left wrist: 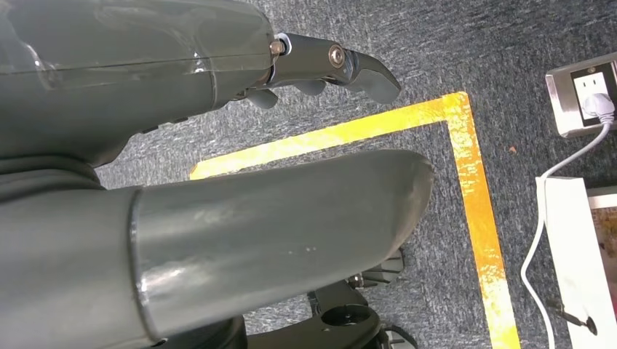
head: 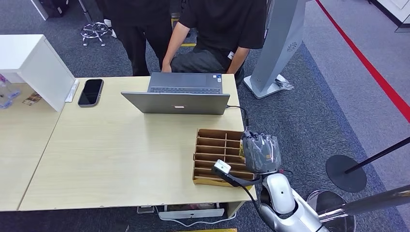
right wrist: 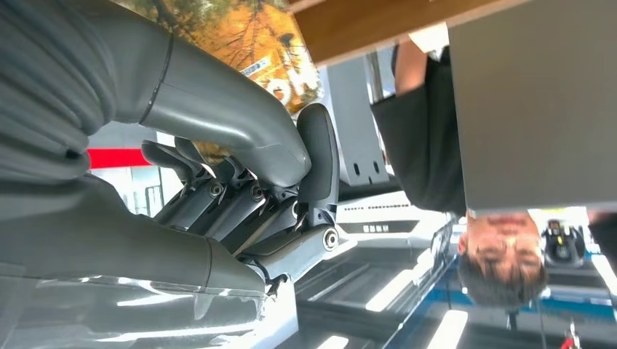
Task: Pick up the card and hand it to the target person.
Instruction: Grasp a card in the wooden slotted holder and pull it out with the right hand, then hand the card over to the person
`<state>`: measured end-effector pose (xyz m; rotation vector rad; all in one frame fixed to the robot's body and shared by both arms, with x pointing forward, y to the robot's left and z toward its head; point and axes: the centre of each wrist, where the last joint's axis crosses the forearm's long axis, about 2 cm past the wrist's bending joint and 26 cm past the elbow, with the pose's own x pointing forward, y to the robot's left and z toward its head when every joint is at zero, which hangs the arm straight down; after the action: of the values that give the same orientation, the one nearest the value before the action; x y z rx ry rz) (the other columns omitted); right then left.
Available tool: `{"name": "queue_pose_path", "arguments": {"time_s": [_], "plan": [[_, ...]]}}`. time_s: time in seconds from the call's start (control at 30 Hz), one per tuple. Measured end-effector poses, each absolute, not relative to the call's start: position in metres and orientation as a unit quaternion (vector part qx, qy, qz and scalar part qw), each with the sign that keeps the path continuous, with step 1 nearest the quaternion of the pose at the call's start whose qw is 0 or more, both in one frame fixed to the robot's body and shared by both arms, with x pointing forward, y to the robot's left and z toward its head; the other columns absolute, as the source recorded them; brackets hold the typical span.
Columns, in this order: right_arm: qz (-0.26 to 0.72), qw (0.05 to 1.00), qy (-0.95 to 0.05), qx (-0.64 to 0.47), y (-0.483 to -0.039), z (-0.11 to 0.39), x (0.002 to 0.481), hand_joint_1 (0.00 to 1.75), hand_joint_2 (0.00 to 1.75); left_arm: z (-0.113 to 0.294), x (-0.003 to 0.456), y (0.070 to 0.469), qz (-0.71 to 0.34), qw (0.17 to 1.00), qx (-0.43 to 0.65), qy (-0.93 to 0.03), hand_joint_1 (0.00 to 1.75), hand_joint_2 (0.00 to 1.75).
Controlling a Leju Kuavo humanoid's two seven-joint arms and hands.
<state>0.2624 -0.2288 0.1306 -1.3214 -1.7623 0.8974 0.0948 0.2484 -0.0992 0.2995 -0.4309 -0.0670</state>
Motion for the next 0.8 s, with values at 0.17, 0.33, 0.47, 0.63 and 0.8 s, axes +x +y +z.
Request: {"name": "queue_pose_path", "arguments": {"time_s": [0.17,0.33,0.47,0.63,0.8], "plan": [[0.326,0.366,-0.703,-0.515,-0.228,0.136,0.262,1.75,1.75,-0.099,0.095,0.248,-0.034,0.965,0.148,-0.213,0.0,0.0],[0.3,0.369,-0.718,-0.508,-0.229,0.14,0.263,1.75,1.75,-0.099,0.095,0.248,-0.035,0.965,0.148,-0.213,0.0,0.0],[0.284,0.369,-0.733,-0.495,-0.232,0.145,0.266,1.75,1.75,-0.099,0.095,0.248,-0.035,0.965,0.148,-0.214,0.0,0.0],[0.274,0.366,-0.748,-0.482,-0.233,0.15,0.27,1.75,1.75,-0.099,0.095,0.247,-0.037,0.965,0.146,-0.215,0.0,0.0],[0.259,0.368,-0.754,-0.479,-0.236,0.155,0.275,1.75,1.75,-0.099,0.095,0.247,-0.04,0.965,0.146,-0.215,0.0,0.0]]}}
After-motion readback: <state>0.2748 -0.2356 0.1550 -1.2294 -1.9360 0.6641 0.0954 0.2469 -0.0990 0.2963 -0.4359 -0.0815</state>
